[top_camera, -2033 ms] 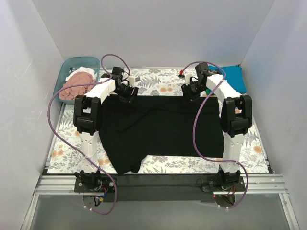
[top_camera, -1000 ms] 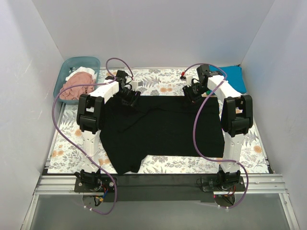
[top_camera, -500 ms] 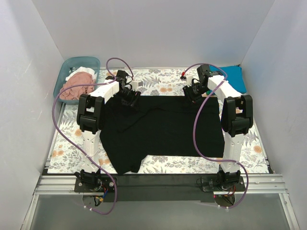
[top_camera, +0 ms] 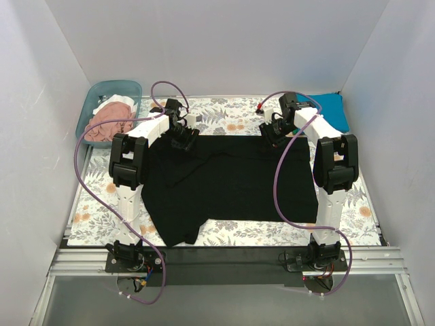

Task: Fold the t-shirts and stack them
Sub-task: Fold the tshirt

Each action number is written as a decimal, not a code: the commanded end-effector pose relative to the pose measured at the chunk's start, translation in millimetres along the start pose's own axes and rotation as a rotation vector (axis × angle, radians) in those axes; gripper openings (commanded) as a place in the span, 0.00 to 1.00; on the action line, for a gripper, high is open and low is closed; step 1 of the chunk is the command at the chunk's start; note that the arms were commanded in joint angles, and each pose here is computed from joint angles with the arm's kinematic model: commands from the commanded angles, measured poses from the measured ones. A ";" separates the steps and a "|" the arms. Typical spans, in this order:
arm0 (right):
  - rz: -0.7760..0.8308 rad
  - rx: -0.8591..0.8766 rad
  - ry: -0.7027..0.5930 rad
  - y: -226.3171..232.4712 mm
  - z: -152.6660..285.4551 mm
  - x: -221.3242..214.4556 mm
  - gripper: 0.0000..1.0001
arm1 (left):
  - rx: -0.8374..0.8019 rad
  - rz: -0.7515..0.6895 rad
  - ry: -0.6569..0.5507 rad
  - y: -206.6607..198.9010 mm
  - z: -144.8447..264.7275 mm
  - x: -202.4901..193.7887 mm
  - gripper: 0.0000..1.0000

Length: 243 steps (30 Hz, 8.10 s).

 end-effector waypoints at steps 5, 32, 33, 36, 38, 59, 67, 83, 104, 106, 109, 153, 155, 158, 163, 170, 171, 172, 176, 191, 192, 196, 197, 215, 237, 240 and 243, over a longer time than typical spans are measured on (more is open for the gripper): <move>0.021 0.009 -0.024 3.8 8.6 1.6 0.31 | 0.039 -0.040 -0.046 -3.2 21.7 11.2 0.43; 0.016 0.001 -0.017 -0.8 8.5 -2.1 0.31 | -0.297 -0.191 0.015 -101.0 23.4 6.6 0.01; 0.016 0.001 -0.017 -1.0 8.3 -1.9 0.31 | -0.317 -0.205 0.019 -105.2 22.9 5.1 0.03; 0.016 -0.001 -0.013 -1.9 8.2 -3.0 0.31 | -0.358 -0.248 0.063 -118.3 22.4 -5.2 0.18; 0.016 -0.012 -0.011 -3.9 9.7 -4.6 0.31 | -0.377 -0.272 0.066 -123.9 30.0 -8.1 0.27; -0.209 -0.250 0.011 -97.8 43.9 -45.5 0.33 | 0.077 0.102 -0.134 13.1 60.1 -11.8 0.36; -0.280 -0.287 0.088 -123.6 10.9 -61.9 0.34 | 0.179 0.318 -0.100 62.1 54.9 -55.1 0.36; -0.211 -0.242 -0.109 -125.6 32.4 1.0 0.45 | 0.131 0.387 -0.216 95.9 70.0 -41.8 0.40; 0.346 -0.288 0.218 22.2 106.1 -194.4 0.49 | -0.107 -0.299 -0.034 -83.1 145.3 -204.4 0.49; 0.367 -0.320 0.255 20.1 97.4 -212.1 0.47 | -0.102 -0.317 -0.038 -88.8 141.8 -213.4 0.47; 0.405 -0.334 0.270 16.4 83.2 -222.3 0.47 | -0.086 -0.345 -0.053 -90.5 139.6 -217.2 0.47; 0.448 -0.483 0.359 -9.3 48.6 -240.5 0.01 | 0.072 -0.725 0.064 -94.5 67.8 -246.4 0.44; 0.447 -0.486 0.355 -8.5 49.9 -240.1 0.01 | 0.068 -0.738 0.114 -94.2 62.1 -258.8 0.37; 0.446 -0.489 0.351 -7.2 52.0 -240.6 0.01 | 0.066 -0.758 0.153 -95.7 63.6 -268.2 0.26; 0.457 -0.491 0.338 -2.1 60.6 -240.3 0.01 | 0.075 -0.777 0.111 -106.2 81.9 -264.2 0.08; 0.508 -0.511 0.284 4.2 81.2 -230.0 0.01 | 0.060 -0.732 0.053 -117.6 117.8 -236.0 0.00; 0.507 -0.519 0.269 3.8 85.6 -225.1 0.01 | 0.064 -0.724 0.048 -117.2 120.3 -232.4 0.00; 0.505 -0.514 0.271 3.0 86.3 -223.2 0.01 | 0.053 -0.705 0.050 -116.2 120.6 -230.1 0.00; 0.498 -0.499 0.241 2.4 92.4 -213.5 0.01 | 0.036 -0.675 0.053 -110.4 124.0 -220.6 0.00; 0.509 -0.530 0.200 -6.8 112.9 -169.0 0.01 | 0.070 -0.552 -0.081 -72.2 161.4 -155.2 0.00; 0.506 -0.525 0.209 -10.6 111.6 -165.6 0.01 | 0.058 -0.537 -0.077 -66.5 158.3 -150.8 0.00; 0.515 -0.502 0.182 -18.1 111.3 -141.8 0.01 | 0.096 -0.488 -0.122 -43.4 163.3 -124.9 0.00; 0.512 -0.501 0.182 -20.5 111.3 -137.0 0.01 | 0.113 -0.491 -0.142 -38.3 167.8 -114.4 0.00; 0.498 -0.478 0.209 -71.5 85.6 -65.7 0.01 | 0.156 -0.396 -0.140 32.6 131.7 -59.9 0.00; 0.462 -0.478 0.219 -90.1 76.7 -59.2 0.01 | 0.191 -0.356 -0.127 60.2 111.2 -46.5 0.00; 0.457 -0.475 0.223 -92.2 74.6 -59.7 0.01 | 0.201 -0.355 -0.126 63.4 109.5 -46.1 0.00; 0.450 -0.475 0.223 -94.4 72.9 -59.0 0.01 | 0.202 -0.350 -0.128 64.4 107.5 -45.2 0.00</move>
Point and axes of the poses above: each gripper's point midway between its finger pads, its own z axis back along the fingers, its own y axis along the line the jaws close on, x = y × z, the point moved 9 cm from there along z, back along the fingers, and after that the axes turned 10 degrees about -z, right-handed, at the moved point
